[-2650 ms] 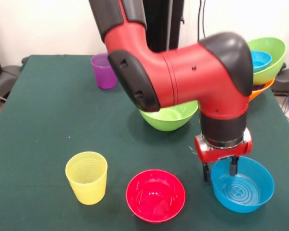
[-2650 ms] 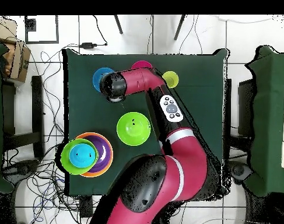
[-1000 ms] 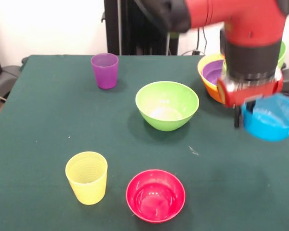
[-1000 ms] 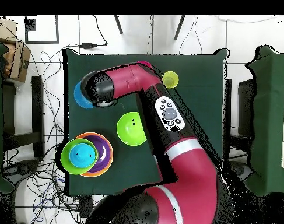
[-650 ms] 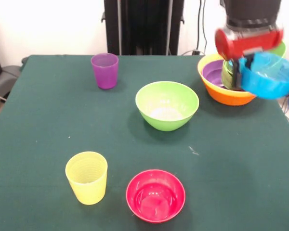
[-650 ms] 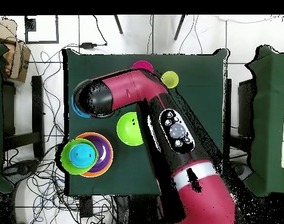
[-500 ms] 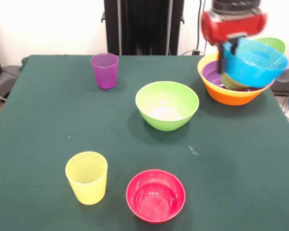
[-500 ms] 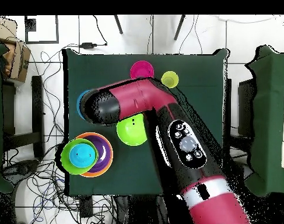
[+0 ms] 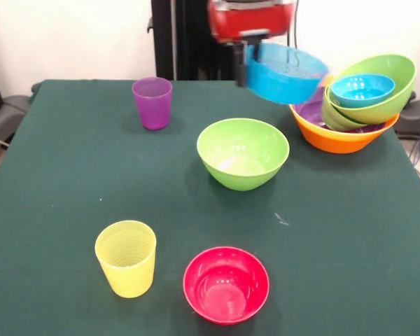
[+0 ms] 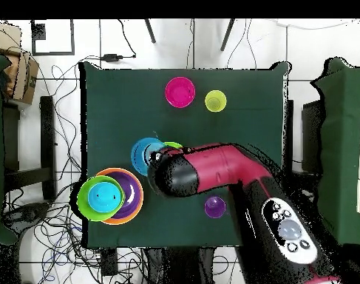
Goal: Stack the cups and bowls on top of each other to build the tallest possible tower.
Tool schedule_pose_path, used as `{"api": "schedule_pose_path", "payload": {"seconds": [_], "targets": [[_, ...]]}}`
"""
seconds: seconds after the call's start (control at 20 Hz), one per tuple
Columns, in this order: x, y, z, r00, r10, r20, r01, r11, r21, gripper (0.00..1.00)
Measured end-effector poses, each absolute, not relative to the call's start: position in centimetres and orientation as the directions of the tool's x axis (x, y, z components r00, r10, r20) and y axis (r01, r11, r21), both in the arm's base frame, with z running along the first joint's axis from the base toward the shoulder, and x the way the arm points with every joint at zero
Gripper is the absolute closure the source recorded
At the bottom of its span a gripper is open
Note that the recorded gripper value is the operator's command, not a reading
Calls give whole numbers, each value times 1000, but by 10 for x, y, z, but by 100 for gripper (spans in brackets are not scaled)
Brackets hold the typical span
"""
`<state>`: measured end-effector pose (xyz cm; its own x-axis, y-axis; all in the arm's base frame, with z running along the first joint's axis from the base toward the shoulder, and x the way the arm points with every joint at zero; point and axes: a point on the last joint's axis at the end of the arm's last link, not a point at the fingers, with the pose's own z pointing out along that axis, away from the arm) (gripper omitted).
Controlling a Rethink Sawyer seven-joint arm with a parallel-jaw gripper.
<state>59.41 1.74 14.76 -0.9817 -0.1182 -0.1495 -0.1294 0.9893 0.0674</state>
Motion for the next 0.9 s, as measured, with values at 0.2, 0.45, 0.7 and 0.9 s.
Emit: {"api": "schedule_pose_path", "payload": {"seconds": [0.2, 0.45, 0.7, 0.9], "targets": [[545, -24, 146, -991, -63, -116, -71, 995, 64, 100], [500, -62, 158, -997, 11, -73, 9, 999, 41, 100], [451, -115, 182, -986, 156, -53, 155, 988, 12, 100], [422, -149, 203, -952, 303, -46, 303, 953, 18, 100]]}}
